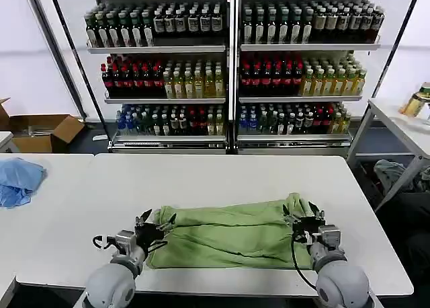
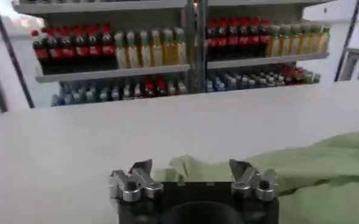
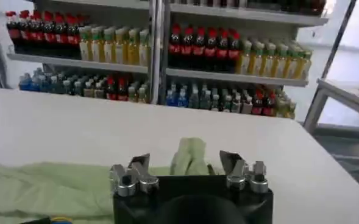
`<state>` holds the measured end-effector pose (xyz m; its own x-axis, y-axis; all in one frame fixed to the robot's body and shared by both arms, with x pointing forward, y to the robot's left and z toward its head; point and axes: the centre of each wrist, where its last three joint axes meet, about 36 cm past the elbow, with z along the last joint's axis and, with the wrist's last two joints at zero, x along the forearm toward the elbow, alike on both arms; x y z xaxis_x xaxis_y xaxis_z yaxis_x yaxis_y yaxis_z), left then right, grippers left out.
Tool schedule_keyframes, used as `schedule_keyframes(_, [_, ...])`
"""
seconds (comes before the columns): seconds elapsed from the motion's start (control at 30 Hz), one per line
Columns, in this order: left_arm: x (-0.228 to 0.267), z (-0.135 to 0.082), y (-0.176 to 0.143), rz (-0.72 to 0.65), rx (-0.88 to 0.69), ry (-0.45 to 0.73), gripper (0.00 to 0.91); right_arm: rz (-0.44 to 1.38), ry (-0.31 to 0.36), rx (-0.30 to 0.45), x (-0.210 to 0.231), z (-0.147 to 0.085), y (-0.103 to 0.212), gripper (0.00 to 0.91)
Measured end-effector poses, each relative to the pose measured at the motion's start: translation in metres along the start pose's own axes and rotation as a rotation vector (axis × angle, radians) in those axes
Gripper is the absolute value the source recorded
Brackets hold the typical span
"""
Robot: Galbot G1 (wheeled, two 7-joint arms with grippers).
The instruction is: Fold and organize the clothes.
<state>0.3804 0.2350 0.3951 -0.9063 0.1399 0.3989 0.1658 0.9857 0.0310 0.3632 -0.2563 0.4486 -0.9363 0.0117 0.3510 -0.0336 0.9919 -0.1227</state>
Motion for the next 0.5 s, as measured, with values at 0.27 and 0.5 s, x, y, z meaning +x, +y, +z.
schedule_keyframes(0.27, [0.004, 0.018, -0.022, -0.058, 0.028, -0.003, 0.907, 0.024, 0.002, 0.006, 0.011, 0.008, -0.003, 0.907])
schedule_keyframes(0.5, [0.005, 0.032, -0.031, -0.101, 0.043, 0.008, 0.101, 0.032, -0.003, 0.012, 0.015, 0.009, -0.003, 0.907])
